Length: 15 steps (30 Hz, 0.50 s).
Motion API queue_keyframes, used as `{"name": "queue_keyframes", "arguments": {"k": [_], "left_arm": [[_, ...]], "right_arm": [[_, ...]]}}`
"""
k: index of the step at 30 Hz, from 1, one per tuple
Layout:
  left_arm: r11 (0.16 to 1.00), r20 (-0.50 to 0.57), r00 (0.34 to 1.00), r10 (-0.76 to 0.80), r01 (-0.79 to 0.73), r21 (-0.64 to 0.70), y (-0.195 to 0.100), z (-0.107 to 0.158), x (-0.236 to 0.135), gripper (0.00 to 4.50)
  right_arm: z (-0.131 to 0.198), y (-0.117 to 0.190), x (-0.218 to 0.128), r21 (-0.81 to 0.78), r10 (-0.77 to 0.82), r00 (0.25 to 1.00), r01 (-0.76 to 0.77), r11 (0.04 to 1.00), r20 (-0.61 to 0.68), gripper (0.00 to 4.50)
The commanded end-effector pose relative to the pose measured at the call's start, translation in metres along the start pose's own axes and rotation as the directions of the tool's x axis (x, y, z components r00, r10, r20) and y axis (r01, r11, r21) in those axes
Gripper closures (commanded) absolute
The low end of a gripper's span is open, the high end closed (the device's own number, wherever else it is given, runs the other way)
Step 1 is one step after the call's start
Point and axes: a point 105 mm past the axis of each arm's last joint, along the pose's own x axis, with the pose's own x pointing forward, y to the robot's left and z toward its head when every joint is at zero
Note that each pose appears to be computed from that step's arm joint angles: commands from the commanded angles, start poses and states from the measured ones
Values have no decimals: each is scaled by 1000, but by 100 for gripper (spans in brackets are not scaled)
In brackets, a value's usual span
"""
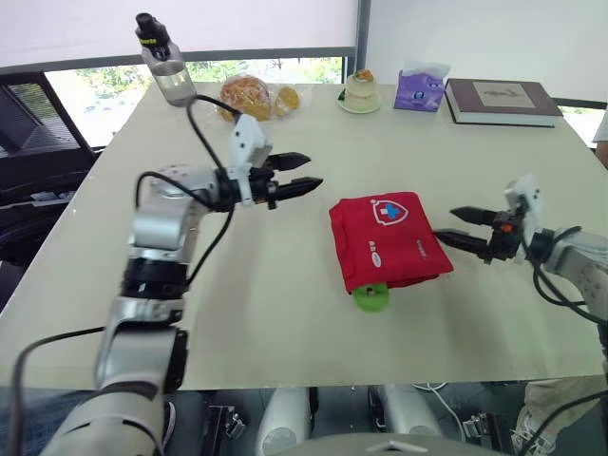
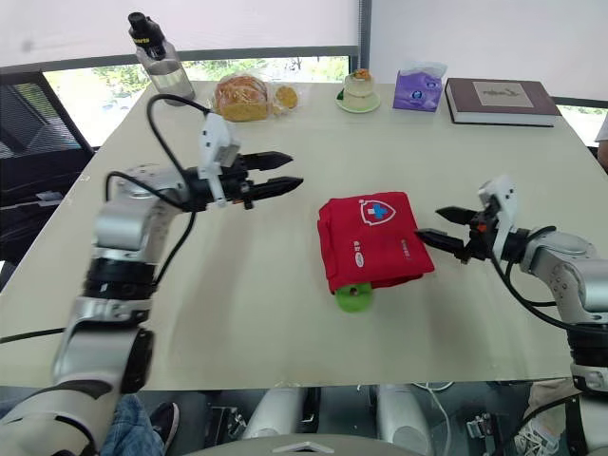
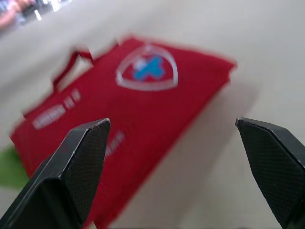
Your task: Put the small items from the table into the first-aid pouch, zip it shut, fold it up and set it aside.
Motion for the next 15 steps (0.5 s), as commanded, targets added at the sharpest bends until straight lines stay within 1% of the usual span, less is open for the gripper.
{"name": "queue_keyframes", "arguments": {"k": [1,5,7,11,14,15], "left_arm": [[973,-7,973,-230,230,-6,-50,29,-39,12],[963,-30,962,-270,270,-19,-67,40,-60,12],[965,-37,964,-264,263,-19,-69,43,-65,12],[964,59,964,-260,263,-45,-73,64,-73,12],[972,63,972,-228,231,-46,-72,67,-73,12],[974,59,974,-219,222,-47,-72,66,-73,0]], "right_arm": [[0,17,10,141,146,987,-136,981,-66,0],[-20,21,22,250,166,970,-120,961,-175,0],[-23,26,28,303,202,965,-145,942,-166,0],[-31,33,41,345,228,956,-154,926,-185,0],[-24,37,48,405,256,958,-184,896,-132,0],[-22,37,50,417,257,960,-189,889,-114,50]]}}
